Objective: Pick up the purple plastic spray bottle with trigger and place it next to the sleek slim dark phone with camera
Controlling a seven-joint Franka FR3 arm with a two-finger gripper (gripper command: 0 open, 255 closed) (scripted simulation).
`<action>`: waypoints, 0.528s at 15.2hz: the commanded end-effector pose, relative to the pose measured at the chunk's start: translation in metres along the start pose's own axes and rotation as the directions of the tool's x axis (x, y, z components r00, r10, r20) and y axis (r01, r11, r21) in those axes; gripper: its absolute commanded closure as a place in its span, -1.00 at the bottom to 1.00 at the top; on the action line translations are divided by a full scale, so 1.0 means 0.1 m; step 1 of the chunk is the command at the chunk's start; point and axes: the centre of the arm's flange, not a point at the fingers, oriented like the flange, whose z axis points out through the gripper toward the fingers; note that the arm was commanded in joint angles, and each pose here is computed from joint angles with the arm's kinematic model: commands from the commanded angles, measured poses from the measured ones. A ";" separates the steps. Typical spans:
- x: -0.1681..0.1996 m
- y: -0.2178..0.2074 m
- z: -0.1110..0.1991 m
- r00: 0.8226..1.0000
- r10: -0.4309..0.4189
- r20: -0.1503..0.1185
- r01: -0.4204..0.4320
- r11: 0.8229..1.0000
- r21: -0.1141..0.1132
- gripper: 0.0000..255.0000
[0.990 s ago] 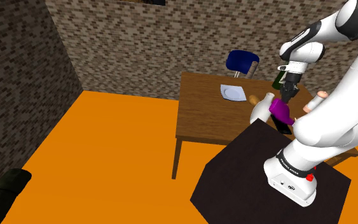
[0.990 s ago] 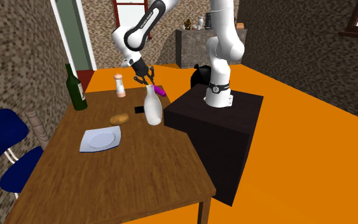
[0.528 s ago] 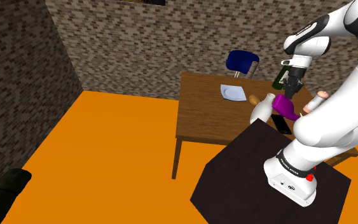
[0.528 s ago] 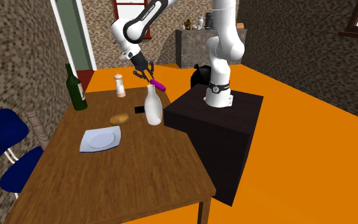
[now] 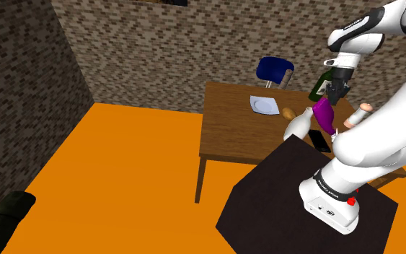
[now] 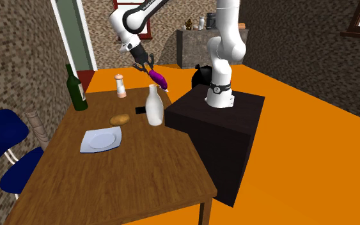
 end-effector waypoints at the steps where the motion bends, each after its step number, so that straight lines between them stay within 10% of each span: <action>1: 0.01 -0.05 -0.09 1.000 0.000 0.000 0.000 1.000 0.000 1.00; 8: 0.02 -0.22 -0.42 1.000 0.000 0.000 0.000 1.000 0.000 1.00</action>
